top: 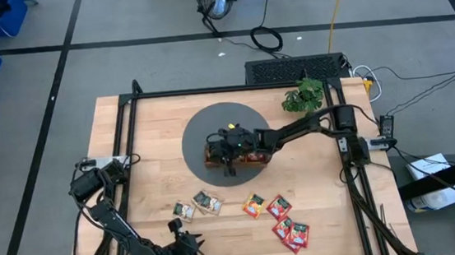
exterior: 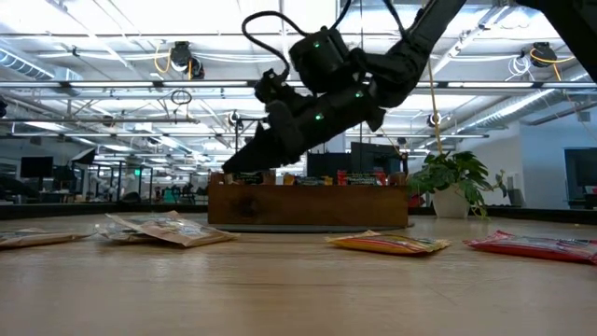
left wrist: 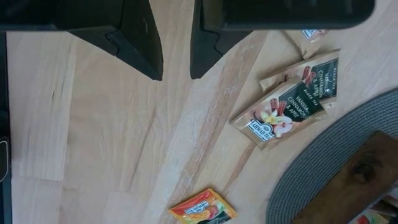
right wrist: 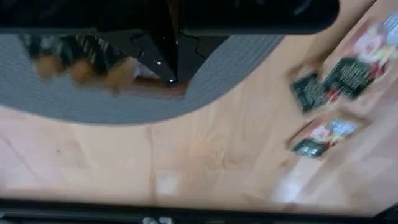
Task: Pick & Place Tea
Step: Put the brown tea bag into the left section of the wooden organizer
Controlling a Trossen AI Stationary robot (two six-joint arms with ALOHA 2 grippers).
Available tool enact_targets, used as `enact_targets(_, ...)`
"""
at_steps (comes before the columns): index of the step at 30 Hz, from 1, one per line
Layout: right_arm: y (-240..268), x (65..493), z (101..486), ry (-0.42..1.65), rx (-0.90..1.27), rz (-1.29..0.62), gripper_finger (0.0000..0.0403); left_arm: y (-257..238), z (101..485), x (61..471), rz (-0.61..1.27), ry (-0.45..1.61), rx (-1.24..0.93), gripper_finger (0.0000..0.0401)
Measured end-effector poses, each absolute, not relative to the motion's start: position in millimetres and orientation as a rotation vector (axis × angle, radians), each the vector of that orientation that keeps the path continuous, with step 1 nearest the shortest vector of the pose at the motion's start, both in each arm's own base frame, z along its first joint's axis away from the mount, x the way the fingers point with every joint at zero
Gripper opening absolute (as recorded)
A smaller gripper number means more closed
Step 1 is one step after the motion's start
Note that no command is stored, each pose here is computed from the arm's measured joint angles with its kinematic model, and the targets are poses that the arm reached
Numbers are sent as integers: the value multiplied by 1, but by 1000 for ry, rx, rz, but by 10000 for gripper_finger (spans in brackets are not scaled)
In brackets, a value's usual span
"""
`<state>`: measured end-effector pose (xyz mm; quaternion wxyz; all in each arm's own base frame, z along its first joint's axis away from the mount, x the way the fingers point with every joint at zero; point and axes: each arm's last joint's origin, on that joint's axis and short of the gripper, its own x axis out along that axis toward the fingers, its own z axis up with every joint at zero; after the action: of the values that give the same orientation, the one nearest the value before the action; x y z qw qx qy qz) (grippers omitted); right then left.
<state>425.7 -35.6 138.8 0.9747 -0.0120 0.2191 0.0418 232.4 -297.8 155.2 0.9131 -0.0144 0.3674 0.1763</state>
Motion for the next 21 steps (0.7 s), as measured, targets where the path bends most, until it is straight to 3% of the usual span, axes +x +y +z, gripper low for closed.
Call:
enact_targets(8,-40,427,138,463,-71,-65,0,-298,155,232,366,756,-37,88)
enact_targets(21,-56,423,136,520,-85,-138,0,-298,155,232,367,756,-40,88)
